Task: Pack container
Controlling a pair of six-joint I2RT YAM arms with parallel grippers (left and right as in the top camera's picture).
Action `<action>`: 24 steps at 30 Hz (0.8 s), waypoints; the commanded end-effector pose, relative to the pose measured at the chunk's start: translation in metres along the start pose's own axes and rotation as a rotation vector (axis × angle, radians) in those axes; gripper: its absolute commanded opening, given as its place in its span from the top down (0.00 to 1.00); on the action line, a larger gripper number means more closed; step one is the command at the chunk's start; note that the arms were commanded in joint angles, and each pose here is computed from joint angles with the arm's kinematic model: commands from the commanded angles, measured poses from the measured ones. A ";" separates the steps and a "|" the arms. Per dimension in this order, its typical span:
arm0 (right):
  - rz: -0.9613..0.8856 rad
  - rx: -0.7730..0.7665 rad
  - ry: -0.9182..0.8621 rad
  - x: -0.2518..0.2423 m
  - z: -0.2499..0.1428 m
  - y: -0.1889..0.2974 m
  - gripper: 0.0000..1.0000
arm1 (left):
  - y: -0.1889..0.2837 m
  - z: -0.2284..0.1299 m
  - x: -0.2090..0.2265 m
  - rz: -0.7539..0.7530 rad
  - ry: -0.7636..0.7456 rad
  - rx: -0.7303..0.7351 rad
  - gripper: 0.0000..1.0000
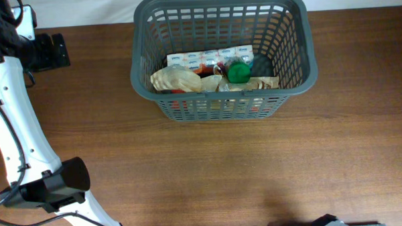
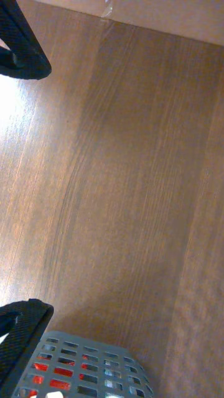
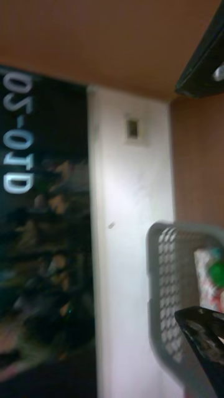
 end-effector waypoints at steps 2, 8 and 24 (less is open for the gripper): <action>-0.125 0.111 -0.070 -0.013 -0.033 0.007 0.01 | 0.002 -0.001 0.000 -0.008 0.012 -0.004 0.01; -0.183 0.088 -0.281 -0.010 -0.109 -0.015 0.01 | 0.002 -0.001 0.000 -0.008 0.012 -0.004 0.01; -0.453 0.189 -0.278 -0.038 -0.391 -0.122 0.01 | 0.002 -0.001 0.000 -0.008 0.012 -0.004 0.01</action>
Point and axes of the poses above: each gripper's point midway between its finger pads, its own y axis back along the fingers, its own x axis along the line the jaws close on, z = x × y, the point moved 6 cm from there along y, back along the fingers, and after that the axes turned 4 degrees about -y, right-handed, at the moved point
